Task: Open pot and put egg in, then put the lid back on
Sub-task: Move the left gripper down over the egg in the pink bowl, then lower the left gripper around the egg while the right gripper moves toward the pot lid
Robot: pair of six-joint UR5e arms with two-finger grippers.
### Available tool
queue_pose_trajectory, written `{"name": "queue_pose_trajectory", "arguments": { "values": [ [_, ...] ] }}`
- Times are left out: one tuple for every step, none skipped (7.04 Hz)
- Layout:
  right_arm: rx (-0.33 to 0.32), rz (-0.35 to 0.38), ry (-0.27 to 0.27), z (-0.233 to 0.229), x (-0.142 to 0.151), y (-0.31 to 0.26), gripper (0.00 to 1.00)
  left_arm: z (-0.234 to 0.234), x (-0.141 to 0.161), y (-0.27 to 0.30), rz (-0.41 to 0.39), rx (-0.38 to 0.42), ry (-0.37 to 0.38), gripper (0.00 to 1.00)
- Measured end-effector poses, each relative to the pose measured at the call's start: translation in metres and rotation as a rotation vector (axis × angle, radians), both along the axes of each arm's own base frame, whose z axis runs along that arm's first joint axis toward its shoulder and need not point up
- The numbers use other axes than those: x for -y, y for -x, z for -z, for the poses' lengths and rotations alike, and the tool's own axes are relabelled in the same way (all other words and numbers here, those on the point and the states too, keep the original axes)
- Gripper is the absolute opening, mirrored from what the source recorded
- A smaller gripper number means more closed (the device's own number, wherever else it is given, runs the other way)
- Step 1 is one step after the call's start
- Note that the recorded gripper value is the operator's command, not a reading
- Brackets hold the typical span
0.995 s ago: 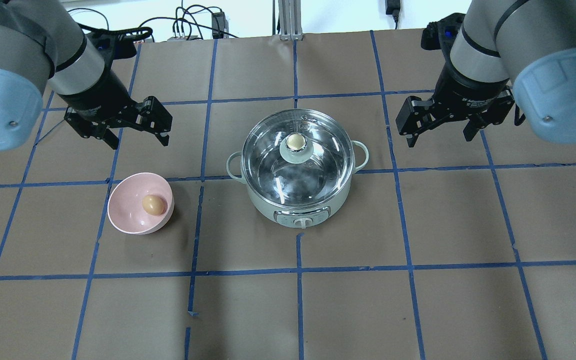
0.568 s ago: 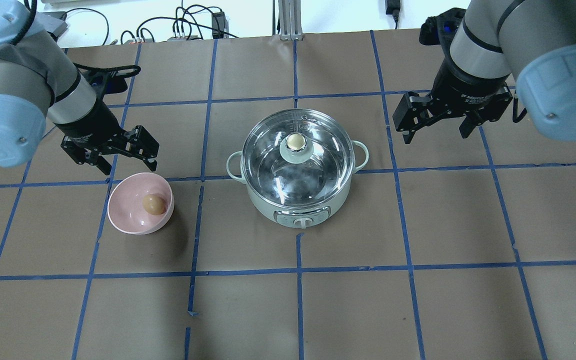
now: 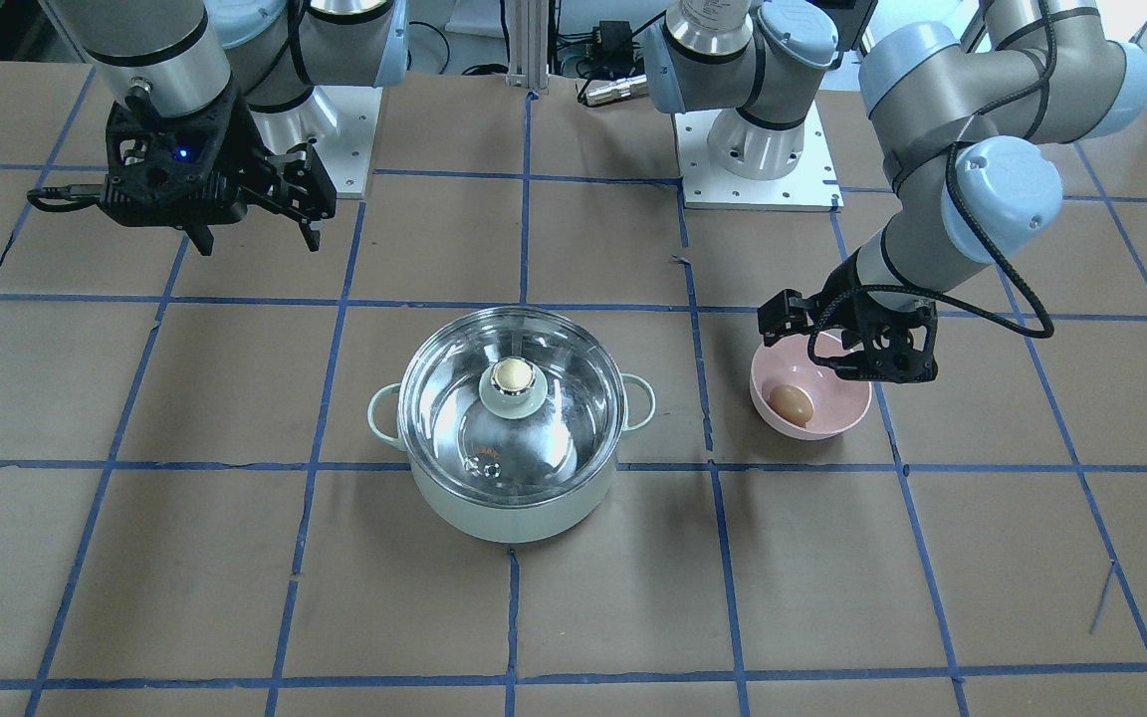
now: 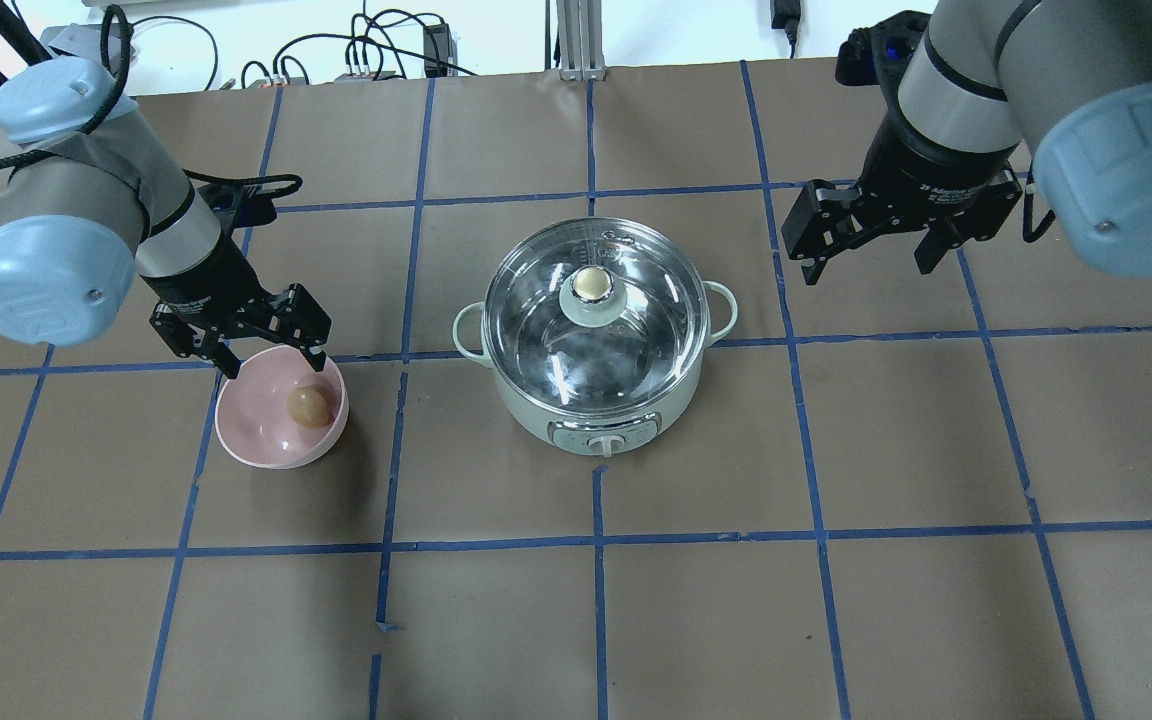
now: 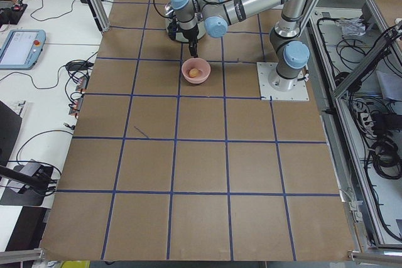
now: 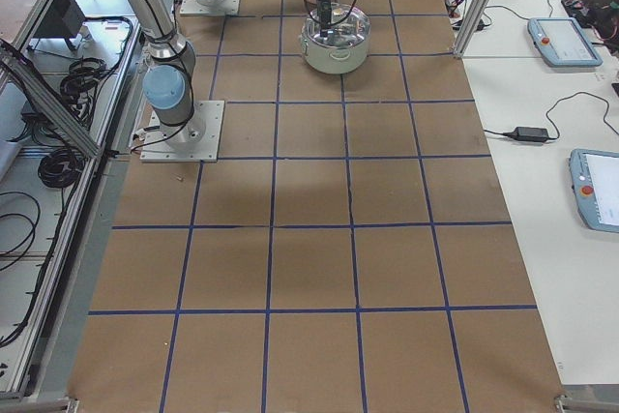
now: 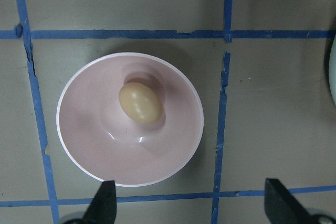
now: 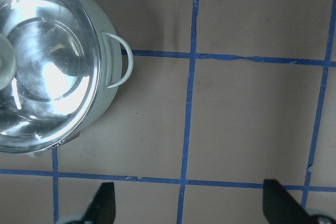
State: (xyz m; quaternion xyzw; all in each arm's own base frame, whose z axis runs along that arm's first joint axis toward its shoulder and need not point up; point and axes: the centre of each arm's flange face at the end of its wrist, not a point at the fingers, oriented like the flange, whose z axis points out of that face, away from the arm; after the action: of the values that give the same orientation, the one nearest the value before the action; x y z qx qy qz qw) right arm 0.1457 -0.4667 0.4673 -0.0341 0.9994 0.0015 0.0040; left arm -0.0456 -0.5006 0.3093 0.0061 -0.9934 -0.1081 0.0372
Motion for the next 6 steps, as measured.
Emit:
{"name": "queue_pose_trajectory", "arguments": {
  "values": [
    [0.000,0.002,-0.004,0.002,0.000,0.000,1.00,0.012,-0.002,-0.001,-0.002,0.000,-0.011,1.00],
    [-0.001,0.003,-0.008,0.004,-0.001,0.001,1.00,0.022,-0.003,-0.005,-0.010,0.000,-0.015,1.00],
    [-0.001,0.002,-0.010,0.005,-0.001,0.001,1.00,0.031,-0.004,-0.011,-0.022,-0.001,-0.021,1.00],
    [-0.002,0.002,-0.012,0.006,-0.001,0.001,1.00,0.038,-0.004,-0.016,-0.028,-0.003,-0.031,1.00],
    [-0.002,0.002,-0.013,0.006,-0.001,0.001,1.00,0.044,-0.004,-0.017,-0.030,-0.004,-0.039,1.00],
    [-0.004,0.001,-0.014,0.007,-0.001,0.001,1.00,0.050,-0.004,-0.018,-0.031,-0.005,-0.043,1.00]
  ]
}}
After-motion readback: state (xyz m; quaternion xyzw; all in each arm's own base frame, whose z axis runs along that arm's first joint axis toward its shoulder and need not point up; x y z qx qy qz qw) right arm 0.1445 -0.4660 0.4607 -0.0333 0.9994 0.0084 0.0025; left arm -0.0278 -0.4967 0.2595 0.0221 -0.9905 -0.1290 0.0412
